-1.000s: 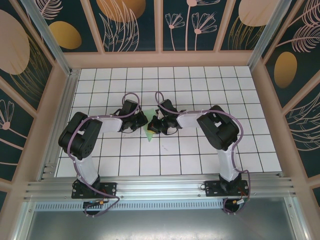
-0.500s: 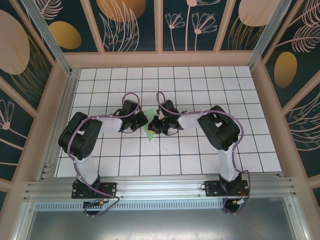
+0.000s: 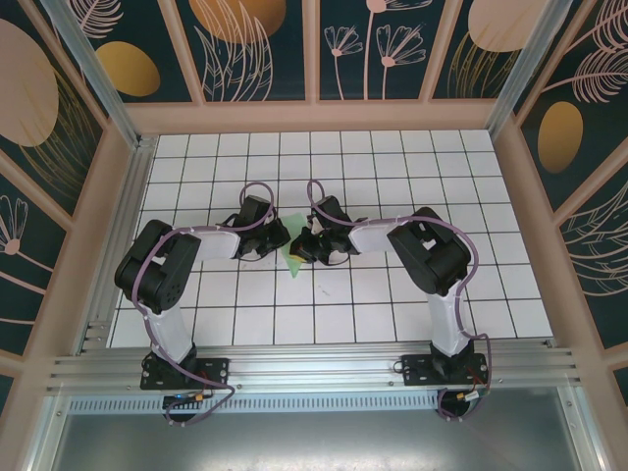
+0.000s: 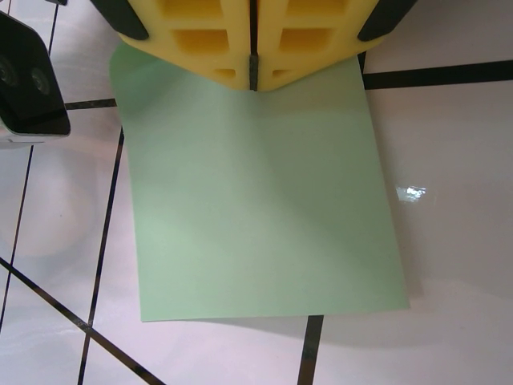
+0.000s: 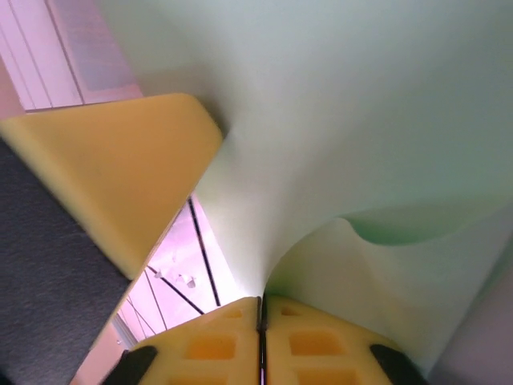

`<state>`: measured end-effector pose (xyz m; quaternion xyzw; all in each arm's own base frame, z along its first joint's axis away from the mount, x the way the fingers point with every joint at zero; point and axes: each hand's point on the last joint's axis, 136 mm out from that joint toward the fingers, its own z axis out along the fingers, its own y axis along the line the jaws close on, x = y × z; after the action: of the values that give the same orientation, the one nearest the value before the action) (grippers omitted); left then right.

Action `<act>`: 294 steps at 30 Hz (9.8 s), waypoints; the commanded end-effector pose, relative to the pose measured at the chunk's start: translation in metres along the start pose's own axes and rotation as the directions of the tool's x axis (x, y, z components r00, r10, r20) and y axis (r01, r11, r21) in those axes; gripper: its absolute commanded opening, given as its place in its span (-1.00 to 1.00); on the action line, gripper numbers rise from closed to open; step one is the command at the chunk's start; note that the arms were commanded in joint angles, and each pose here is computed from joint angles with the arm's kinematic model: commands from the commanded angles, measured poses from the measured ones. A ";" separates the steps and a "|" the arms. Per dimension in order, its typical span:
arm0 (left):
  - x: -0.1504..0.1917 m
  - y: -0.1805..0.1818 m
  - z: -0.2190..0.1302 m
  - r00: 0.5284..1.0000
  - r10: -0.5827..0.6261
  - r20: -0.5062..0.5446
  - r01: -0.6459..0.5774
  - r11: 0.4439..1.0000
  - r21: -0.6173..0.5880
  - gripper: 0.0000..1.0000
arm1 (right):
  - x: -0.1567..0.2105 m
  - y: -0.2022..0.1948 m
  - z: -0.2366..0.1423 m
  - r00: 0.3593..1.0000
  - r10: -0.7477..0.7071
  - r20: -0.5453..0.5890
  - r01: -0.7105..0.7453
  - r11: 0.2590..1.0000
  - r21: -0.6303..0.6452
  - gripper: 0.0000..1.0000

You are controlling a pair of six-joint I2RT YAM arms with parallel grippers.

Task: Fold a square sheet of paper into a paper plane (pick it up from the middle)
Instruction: Third fold the triangle at the center of the table.

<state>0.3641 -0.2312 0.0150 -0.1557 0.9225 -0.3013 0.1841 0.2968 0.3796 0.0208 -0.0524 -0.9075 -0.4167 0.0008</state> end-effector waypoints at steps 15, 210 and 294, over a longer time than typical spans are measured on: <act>-0.010 0.001 -0.005 1.000 0.020 0.023 -0.018 0.999 -0.051 -0.80 | 0.000 -0.023 0.004 1.000 0.001 -0.007 -0.001 0.998 0.071 -0.27; 0.088 0.000 -0.033 0.995 -0.054 -0.079 0.063 0.992 0.110 -0.97 | 0.015 -0.045 0.005 0.995 0.074 -0.070 -0.062 0.985 0.162 -0.97; 0.101 0.060 -0.027 0.991 -0.041 -0.125 0.018 0.983 -0.183 -0.99 | -0.070 0.026 -0.059 0.919 -0.376 0.120 0.374 0.927 0.037 -0.91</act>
<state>0.2873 -0.2417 0.0121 -0.1588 0.9227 -0.3101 0.1648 0.3981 0.3310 0.0504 0.0660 -0.9083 -0.3912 -0.1329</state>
